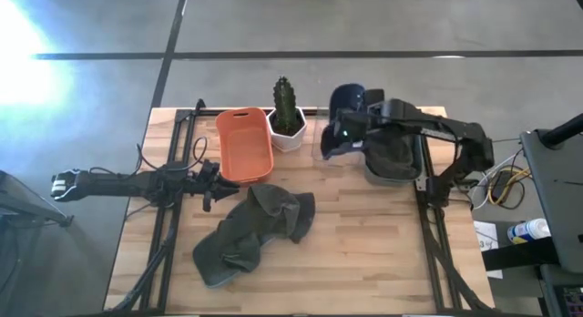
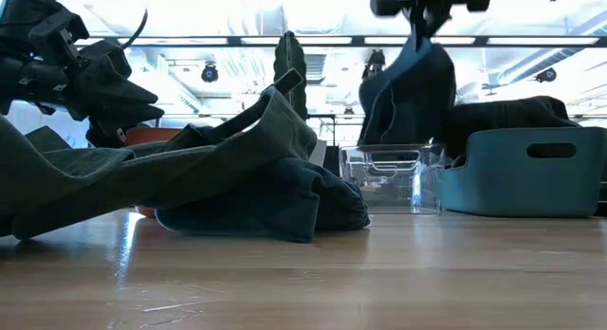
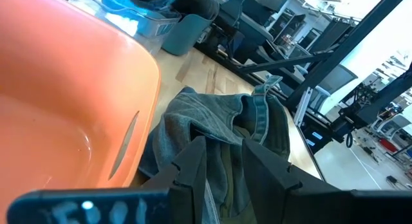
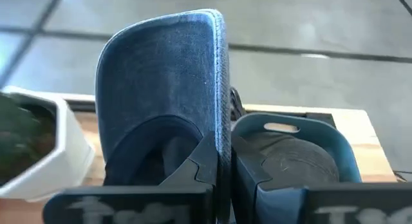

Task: Pick & Place hat
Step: Put the bottom blue cap into the transparent bin

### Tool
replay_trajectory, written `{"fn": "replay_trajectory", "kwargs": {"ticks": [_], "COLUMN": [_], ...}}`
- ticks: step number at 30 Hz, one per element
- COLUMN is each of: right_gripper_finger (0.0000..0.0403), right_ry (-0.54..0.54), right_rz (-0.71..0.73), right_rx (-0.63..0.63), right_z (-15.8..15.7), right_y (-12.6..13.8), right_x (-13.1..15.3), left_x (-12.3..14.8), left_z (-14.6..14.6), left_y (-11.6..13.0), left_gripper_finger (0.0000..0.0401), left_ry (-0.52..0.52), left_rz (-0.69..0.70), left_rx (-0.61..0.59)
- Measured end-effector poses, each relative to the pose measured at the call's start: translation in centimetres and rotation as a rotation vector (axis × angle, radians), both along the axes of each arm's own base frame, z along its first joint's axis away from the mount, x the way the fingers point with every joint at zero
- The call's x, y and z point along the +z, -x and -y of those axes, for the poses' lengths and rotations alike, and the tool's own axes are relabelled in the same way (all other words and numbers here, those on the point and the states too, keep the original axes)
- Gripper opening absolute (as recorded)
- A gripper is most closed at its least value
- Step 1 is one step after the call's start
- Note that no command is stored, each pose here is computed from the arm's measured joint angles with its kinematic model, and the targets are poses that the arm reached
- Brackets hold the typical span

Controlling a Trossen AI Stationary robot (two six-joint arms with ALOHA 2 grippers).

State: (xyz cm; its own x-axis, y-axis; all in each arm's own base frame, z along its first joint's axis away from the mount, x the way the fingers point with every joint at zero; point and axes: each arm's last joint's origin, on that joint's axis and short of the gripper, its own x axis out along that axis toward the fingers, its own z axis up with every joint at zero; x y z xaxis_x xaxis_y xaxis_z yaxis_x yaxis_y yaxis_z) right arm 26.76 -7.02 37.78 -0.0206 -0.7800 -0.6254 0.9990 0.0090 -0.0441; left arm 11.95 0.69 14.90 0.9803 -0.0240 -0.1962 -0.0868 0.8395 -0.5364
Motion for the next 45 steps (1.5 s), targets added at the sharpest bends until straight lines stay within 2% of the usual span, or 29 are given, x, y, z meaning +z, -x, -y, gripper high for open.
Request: {"fn": "replay_trajectory", "kwargs": {"ticks": [4,7,13,20,35,39,45], "right_gripper_finger": [0.0013,0.0013,0.0013,0.0013,0.0037,0.0062,0.0118], "right_ry": [-0.063,-0.103,-0.129,-0.293,-0.460,-0.483,-0.466], "right_rz": [-0.059,-0.046,-0.024,-0.038,-0.105,-0.140,-0.139], "right_rx": [-0.003,-0.033,-0.009,-0.057,0.080,0.129,0.173], "right_z": [2.9,4.8,7.4,10.6,11.6,11.5,10.7], "right_y": [-0.6,-0.8,-2.0,-2.8,-4.6,-4.6,-4.5], "right_x": [-1.7,-2.6,-3.8,-7.2,-10.5,-10.6,-9.6], "left_x": [0.0,0.0,0.0,0.0,0.0,0.0,0.0], "left_z": [0.0,0.0,0.0,0.0,0.0,0.0,0.0], "left_y": [0.0,0.0,0.0,0.0,0.0,0.0,0.0], "left_gripper_finger": [0.0094,0.0094,0.0094,0.0094,0.0094,0.0094,0.0094], "left_ry": [0.000,0.000,0.000,0.000,0.000,0.000,0.000], "left_rz": [0.001,0.001,0.003,0.002,0.000,0.000,0.000], "left_rx": [0.000,0.000,0.000,-0.001,-0.001,-0.001,-0.001]}}
